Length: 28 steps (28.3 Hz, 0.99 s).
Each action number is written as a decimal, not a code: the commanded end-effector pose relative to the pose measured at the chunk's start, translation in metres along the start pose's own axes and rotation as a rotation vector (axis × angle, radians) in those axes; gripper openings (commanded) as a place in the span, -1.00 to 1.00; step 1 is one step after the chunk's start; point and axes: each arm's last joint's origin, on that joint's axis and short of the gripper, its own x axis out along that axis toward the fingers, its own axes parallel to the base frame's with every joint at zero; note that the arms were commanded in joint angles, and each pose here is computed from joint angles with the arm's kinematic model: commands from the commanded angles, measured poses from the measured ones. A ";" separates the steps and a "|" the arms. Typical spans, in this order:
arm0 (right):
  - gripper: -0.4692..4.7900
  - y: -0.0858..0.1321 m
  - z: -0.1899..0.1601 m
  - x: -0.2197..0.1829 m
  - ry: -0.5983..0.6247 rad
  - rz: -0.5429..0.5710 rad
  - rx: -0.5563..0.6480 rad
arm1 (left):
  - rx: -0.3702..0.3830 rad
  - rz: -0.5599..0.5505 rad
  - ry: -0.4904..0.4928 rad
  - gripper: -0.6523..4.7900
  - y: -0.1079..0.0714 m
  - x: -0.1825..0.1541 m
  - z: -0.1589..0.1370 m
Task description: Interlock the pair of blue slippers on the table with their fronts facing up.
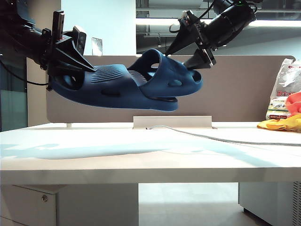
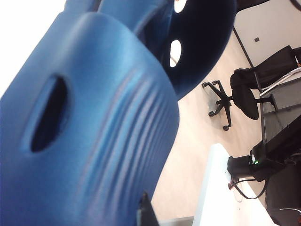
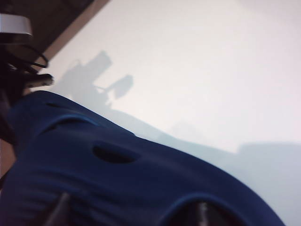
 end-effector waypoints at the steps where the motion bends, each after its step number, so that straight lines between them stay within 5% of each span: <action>1: 0.67 0.000 0.002 -0.003 0.005 -0.078 -0.005 | 0.033 -0.022 -0.023 -0.78 -0.003 -0.001 0.003; 17: 0.60 0.002 0.011 -0.029 -0.039 -0.309 0.034 | 0.023 0.101 0.017 -0.78 0.006 -0.001 0.003; 21: 0.44 0.039 0.040 -0.066 -0.231 -0.412 -0.090 | 0.024 0.104 0.010 -0.78 0.007 -0.001 0.005; 28: 0.30 0.174 0.066 -0.186 -0.641 -0.517 -0.340 | 0.040 0.112 -0.006 -0.78 0.008 -0.001 0.008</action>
